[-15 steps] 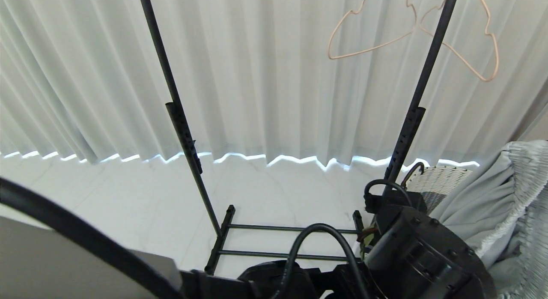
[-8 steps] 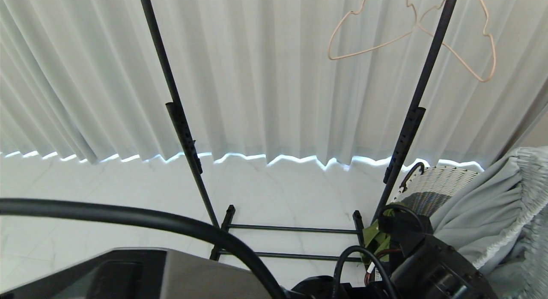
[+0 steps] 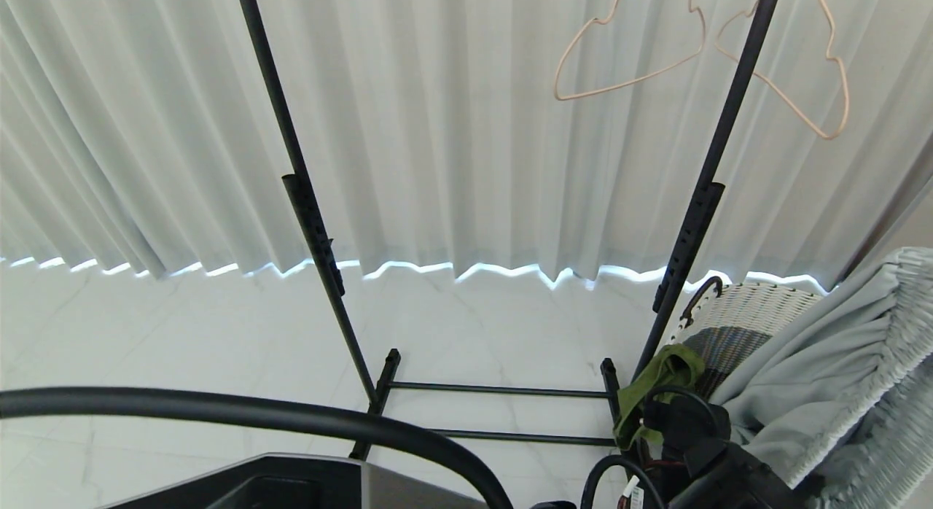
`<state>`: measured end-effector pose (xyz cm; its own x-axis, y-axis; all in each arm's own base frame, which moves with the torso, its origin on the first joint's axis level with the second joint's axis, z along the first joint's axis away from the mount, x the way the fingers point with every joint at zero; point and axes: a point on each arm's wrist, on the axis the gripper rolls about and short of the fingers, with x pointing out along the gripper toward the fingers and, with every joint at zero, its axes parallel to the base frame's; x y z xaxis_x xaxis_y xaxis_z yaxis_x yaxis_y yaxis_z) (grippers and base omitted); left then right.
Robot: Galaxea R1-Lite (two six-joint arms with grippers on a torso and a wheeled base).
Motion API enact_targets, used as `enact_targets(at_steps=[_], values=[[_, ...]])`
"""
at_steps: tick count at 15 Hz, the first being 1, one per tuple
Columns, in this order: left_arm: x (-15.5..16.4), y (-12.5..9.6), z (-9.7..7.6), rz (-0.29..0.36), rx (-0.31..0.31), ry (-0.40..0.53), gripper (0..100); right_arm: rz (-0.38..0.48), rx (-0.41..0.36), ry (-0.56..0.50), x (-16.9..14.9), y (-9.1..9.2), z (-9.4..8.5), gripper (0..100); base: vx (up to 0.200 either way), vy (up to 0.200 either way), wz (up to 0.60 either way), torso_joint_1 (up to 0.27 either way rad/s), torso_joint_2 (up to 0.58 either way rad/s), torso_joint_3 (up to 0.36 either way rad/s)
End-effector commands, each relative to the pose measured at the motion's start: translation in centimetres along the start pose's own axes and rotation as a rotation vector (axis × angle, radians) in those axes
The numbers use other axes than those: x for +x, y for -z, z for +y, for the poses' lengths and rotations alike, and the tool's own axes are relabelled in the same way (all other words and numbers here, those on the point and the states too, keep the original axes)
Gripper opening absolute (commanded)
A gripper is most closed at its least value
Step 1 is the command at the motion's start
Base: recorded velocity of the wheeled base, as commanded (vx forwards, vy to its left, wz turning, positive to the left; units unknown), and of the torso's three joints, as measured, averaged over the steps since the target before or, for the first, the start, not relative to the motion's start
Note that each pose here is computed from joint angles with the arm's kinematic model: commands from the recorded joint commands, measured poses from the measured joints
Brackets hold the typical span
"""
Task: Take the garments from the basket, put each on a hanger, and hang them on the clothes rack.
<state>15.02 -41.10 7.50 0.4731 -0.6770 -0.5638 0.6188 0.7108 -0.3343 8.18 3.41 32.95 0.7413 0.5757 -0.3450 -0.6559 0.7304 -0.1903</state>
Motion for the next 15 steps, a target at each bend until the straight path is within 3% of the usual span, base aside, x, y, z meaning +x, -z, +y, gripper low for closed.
enact_targets(at_steps=[1,4,10,12,15], values=[[-0.9,0.0,-0.3,-0.001,0.005,0.009,0,-0.007,0.002,0.006,-0.4,0.1,0.1,0,0.000,0.000,0.00,0.000,0.00,0.000],[-3.9,0.9,-0.4,0.009,0.033,-0.008,0,0.003,0.011,0.011,-0.2,0.3,0.1,0,0.000,0.000,0.00,0.000,0.00,0.000],[-15.2,0.5,0.8,-0.059,0.125,0.050,0,0.003,-0.030,-0.041,0.6,1.2,0.4,0,0.000,0.000,0.00,0.000,0.00,0.000],[-20.5,0.0,1.8,-0.134,0.195,0.109,0,-0.021,-0.109,-0.111,0.7,1.4,0.6,0,0.000,0.000,0.00,0.000,0.00,0.000],[-25.6,-0.2,2.6,-0.230,0.257,0.189,0,-0.025,-0.196,-0.217,1.5,1.9,1.3,0,0.000,0.000,0.00,0.000,0.00,0.000]])
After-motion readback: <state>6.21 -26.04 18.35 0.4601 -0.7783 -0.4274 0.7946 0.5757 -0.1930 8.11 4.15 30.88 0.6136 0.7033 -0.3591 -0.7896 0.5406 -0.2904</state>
